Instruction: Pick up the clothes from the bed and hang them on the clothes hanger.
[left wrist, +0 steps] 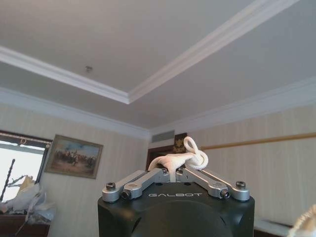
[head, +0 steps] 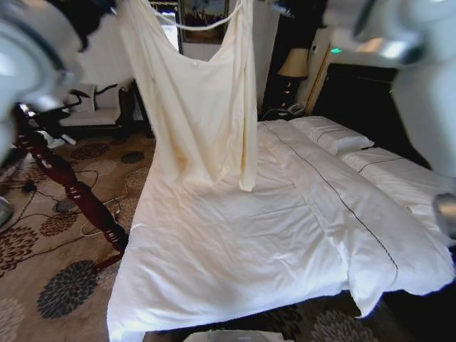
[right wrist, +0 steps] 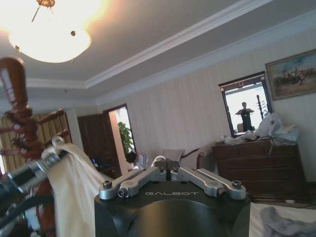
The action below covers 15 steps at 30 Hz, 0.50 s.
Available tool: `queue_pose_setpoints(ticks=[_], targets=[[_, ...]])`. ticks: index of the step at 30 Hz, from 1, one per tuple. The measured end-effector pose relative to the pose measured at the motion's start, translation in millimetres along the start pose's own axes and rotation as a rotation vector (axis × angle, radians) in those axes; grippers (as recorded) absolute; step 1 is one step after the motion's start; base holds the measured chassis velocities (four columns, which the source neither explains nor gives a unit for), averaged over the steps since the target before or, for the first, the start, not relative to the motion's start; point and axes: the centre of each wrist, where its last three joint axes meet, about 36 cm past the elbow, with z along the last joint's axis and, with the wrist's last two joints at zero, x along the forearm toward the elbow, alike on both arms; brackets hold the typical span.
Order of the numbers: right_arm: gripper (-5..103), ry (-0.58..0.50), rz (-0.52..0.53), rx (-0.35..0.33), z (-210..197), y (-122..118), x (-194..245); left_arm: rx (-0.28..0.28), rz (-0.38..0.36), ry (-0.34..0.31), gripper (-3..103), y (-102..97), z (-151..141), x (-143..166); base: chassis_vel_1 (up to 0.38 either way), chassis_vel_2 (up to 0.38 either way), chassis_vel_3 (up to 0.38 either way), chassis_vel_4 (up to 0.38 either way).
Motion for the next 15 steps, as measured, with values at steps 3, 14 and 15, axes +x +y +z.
queue_pose_setpoints(ticks=[3, 14, 15], targets=[[0, 0.005, 0.011, 0.026, -2, 8, 26, -0.022, 0.012, 0.000, 0, -7.8, -10, 16, 0.000, 0.000, 0.000, 0.000], [0, 0.010, 0.053, 0.036, 6, 25, 72, -0.021, 0.046, 0.051, 0, -33.4, 0, 32, 0.000, 0.000, 0.000, 0.000], [0, 0.017, 0.062, 0.030, 10, 24, 70, -0.010, 0.046, 0.068, 0, -36.7, 10, 27, 0.000, 0.000, 0.000, 0.000]])
